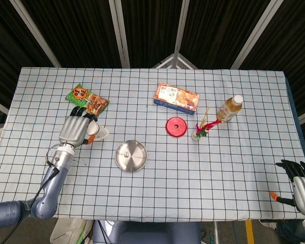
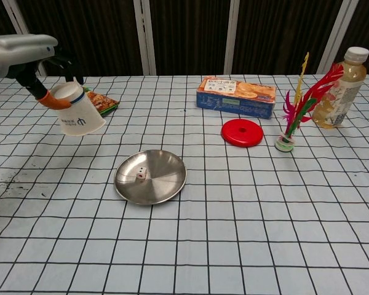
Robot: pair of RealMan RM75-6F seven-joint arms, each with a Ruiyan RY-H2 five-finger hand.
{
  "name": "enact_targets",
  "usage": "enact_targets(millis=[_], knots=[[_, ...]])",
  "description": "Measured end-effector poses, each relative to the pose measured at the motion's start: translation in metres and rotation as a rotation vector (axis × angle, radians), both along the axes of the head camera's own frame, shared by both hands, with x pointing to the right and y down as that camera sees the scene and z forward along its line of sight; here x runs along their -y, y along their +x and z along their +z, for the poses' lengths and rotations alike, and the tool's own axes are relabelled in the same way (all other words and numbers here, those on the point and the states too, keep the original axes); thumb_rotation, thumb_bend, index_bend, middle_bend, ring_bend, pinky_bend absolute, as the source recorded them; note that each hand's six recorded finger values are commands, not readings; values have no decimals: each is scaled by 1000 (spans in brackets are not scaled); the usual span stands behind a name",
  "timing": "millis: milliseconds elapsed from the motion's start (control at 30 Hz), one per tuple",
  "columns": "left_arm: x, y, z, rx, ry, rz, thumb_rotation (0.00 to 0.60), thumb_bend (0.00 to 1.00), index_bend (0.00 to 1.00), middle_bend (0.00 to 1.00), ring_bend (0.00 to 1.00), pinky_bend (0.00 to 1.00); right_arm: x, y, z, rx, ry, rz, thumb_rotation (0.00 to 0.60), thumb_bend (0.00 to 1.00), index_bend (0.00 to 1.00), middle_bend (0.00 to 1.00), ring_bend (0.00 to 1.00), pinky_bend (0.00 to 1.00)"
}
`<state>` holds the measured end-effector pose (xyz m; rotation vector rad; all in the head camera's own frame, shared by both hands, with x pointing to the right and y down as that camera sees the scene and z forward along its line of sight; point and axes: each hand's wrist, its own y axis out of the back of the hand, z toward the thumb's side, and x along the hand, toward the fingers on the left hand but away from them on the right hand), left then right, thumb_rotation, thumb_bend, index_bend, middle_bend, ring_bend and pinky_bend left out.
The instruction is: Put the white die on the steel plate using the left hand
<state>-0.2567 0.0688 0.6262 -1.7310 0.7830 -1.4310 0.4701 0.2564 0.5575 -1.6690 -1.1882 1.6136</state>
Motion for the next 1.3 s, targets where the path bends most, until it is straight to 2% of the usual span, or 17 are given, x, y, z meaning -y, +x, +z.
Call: enact_targets(millis=[233, 467, 767, 1300], knots=[[-4, 35, -15, 24, 10, 108, 600, 441, 364, 440, 95, 64, 1, 2, -5, -2, 15, 3, 600, 96, 248, 188, 126, 0], [-20, 68, -5, 18, -40, 167, 600, 441, 365, 444, 95, 64, 3, 0, -9, -1, 41, -13, 600, 96, 248, 188, 127, 0], [-38, 104, 11, -24, -104, 206, 600, 442, 367, 447, 96, 64, 7, -8, -10, 21, 117, -65, 600, 96, 248, 188, 126, 0], [-55, 116, 31, 7, -136, 248, 600, 451, 381, 450, 95, 64, 7, -2, -13, 28, 123, -38, 600, 96, 248, 188, 127, 0]])
